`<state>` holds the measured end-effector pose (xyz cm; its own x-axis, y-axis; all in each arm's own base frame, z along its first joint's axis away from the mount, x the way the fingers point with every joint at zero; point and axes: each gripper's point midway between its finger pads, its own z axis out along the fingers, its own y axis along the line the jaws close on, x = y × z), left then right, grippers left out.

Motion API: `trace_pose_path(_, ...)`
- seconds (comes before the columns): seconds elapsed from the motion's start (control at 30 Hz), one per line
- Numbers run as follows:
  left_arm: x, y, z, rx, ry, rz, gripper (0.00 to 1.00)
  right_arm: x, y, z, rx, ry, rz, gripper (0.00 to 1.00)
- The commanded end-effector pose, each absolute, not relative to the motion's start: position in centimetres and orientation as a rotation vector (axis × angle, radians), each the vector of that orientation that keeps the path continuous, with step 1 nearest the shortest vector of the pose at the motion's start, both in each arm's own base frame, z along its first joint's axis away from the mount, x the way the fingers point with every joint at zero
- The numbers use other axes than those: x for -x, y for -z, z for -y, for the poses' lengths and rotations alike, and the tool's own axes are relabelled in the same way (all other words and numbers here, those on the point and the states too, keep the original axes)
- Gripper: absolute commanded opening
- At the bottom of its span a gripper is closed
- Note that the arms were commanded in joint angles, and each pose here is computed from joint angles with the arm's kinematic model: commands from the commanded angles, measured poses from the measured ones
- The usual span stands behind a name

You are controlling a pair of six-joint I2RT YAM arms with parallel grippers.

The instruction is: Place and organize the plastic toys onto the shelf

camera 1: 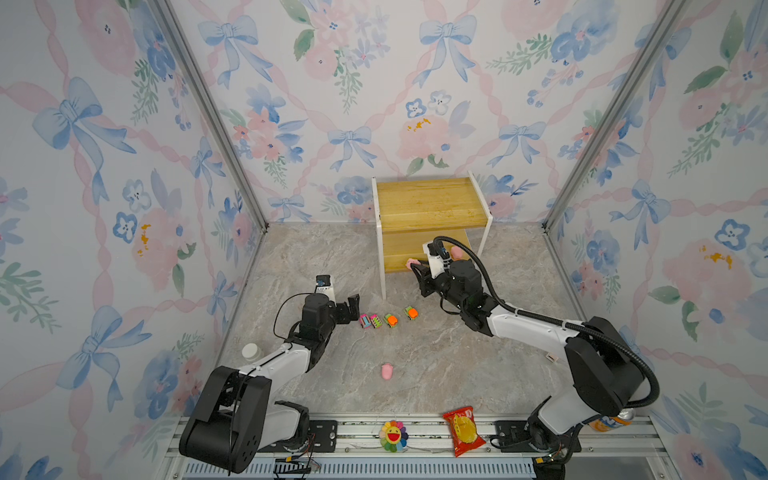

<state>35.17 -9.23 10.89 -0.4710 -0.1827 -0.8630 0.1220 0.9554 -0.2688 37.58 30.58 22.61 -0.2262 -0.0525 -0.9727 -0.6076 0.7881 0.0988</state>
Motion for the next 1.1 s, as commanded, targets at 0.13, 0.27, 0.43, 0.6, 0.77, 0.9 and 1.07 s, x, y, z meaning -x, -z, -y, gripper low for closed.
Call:
trace_pose_path(0.13, -34.9, -10.8, 9.2, 0.029, 0.341, -2.034, 0.98, -28.7, -18.6, -29.6, 0.682, -0.587, -1.966, 0.24)
trace_pose_path(0.27, -34.9, -10.7, 9.4, 0.019, 0.352, -2.042, 0.98, -24.8, -14.3, -26.5, 0.714, -0.522, -2.238, 0.24)
trace_pose_path(0.43, -34.9, -10.6, 9.4, 0.025, 0.355, -2.044, 0.98, -22.7, -11.9, -23.3, 0.638, -0.422, -2.445, 0.25)
trace_pose_path(0.6, -34.8, -10.7, 9.6, 0.023, 0.366, -2.042, 0.98, -22.4, -10.9, -22.2, 0.578, -0.312, -2.622, 0.25)
trace_pose_path(0.77, -34.7, -11.0, 9.4, 0.027, 0.358, -2.036, 0.98, -22.6, -9.5, -22.7, 0.603, -0.232, -2.751, 0.24)
trace_pose_path(0.9, -34.6, -11.1, 9.3, 0.027, 0.354, -2.035, 0.98, -22.6, -8.6, -23.1, 0.660, -0.188, -2.823, 0.24)
trace_pose_path(1.07, -34.5, -11.1, 9.3, 0.028, 0.350, -2.036, 0.98, -22.2, -8.3, -23.5, 0.692, -0.259, -2.864, 0.26)
